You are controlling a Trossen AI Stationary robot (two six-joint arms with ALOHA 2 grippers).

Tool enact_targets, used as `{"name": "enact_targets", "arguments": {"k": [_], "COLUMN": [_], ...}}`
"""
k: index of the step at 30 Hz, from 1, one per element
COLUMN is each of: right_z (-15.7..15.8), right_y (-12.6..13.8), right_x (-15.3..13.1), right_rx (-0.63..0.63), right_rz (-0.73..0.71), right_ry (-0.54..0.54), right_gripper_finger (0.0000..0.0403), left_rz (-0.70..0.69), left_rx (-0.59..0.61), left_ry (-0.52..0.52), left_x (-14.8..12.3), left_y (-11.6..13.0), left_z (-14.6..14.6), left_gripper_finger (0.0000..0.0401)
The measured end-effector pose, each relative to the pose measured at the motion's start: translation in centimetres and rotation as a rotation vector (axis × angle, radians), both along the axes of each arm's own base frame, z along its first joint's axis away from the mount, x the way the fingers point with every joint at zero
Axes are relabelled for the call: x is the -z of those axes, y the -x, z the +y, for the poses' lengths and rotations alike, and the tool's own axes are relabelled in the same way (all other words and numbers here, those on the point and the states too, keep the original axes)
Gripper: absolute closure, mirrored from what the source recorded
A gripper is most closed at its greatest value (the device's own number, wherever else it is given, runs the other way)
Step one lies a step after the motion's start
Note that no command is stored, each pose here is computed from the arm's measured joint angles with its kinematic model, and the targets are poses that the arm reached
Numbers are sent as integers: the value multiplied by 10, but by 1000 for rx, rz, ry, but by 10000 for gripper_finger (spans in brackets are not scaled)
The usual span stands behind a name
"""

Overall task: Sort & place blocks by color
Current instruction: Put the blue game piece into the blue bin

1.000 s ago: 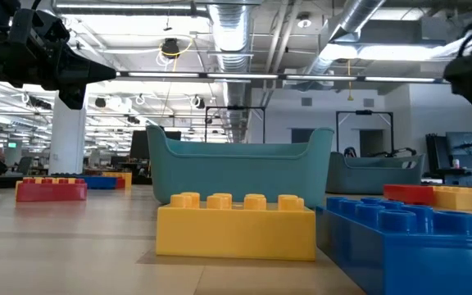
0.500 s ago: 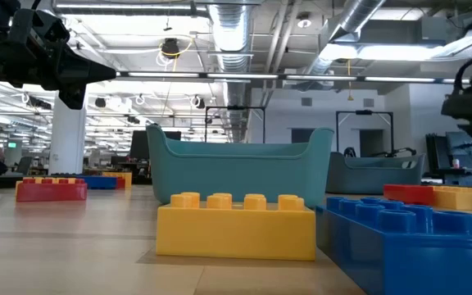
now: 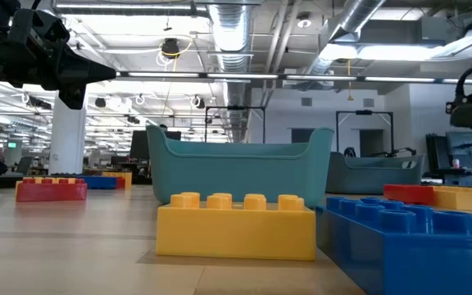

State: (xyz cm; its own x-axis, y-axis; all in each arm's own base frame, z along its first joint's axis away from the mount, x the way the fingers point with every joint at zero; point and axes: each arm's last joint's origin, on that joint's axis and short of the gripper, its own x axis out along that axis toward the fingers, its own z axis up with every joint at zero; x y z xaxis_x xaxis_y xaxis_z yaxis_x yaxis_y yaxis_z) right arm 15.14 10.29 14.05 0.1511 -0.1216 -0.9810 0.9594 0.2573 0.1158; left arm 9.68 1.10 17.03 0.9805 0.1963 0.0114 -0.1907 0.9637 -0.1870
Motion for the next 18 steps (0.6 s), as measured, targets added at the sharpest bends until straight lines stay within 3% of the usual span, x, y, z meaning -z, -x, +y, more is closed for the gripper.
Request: {"name": "enact_targets", "arguments": {"k": [6,12,18], "right_z": [-7,-36,-84], "right_y": [9,14,11], "right_x": [-30,-58,-71], "right_rx": [15,56,54], "right_rz": [-155,-317,-220], "right_ry": [164,429,616], "right_gripper_finger": [280,280,280], "left_rz": [0,0,0], "left_rx": [0,0,0], "left_ry": [0,0,0], "left_x": [0,0,0], "left_y": [0,0,0], "left_z": [0,0,0], "left_gripper_finger": [401,401,401]}}
